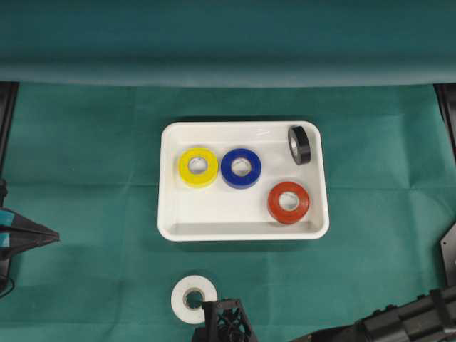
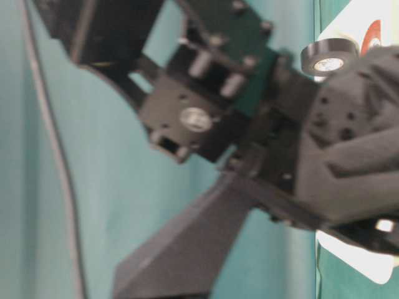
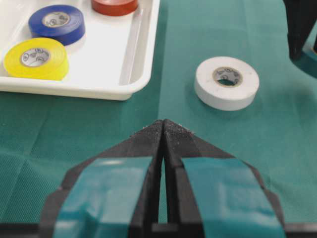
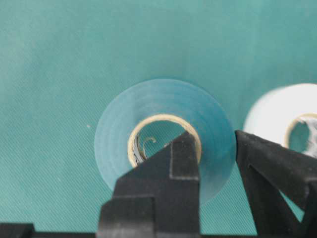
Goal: Put the tape into the white case with the right arm.
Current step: 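Reach the right gripper down to the teal tape roll and grip it, then lift the teal tape and lower it into the tray's lower left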
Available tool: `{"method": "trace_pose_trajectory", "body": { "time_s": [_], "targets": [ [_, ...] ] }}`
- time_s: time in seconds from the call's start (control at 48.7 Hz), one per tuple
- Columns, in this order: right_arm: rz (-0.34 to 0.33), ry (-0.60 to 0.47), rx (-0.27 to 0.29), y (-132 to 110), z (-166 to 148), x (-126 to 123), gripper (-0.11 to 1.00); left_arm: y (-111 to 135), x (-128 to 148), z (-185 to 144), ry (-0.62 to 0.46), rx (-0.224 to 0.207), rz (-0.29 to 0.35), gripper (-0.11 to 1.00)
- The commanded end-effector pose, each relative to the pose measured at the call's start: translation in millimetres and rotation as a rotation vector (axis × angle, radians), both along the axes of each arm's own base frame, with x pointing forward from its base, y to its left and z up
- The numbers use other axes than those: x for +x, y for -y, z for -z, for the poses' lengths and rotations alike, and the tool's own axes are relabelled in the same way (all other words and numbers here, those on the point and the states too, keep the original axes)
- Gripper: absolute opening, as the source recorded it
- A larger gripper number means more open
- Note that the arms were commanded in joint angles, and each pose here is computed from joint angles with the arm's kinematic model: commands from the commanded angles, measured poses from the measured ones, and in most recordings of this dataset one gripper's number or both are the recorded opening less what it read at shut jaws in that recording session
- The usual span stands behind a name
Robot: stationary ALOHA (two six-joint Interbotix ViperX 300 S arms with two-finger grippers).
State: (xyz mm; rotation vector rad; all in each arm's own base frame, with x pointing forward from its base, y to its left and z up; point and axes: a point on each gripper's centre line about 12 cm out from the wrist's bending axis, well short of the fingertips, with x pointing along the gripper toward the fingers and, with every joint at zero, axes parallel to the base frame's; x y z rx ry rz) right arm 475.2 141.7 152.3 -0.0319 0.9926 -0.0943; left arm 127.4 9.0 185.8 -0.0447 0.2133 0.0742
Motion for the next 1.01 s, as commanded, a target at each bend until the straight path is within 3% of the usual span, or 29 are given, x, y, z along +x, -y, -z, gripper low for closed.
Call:
{"method": "trace_pose_trajectory", "body": {
  "time_s": [0.0, 0.41, 0.985],
  "targets": [
    [0.015, 0.060, 0.020, 0, -37, 3, 0.00, 0, 1, -5, 0.012, -0.001, -0.003, 0.00],
    [0.051, 0.058, 0.004, 16, -44, 5, 0.00, 0, 1, -5, 0.014, -0.002, -0.004, 0.00],
    [0.256, 0.060, -0.055, 150, -55, 10, 0.00, 0, 1, -5, 0.014, 0.000, -0.002, 0.00]
  ]
}}
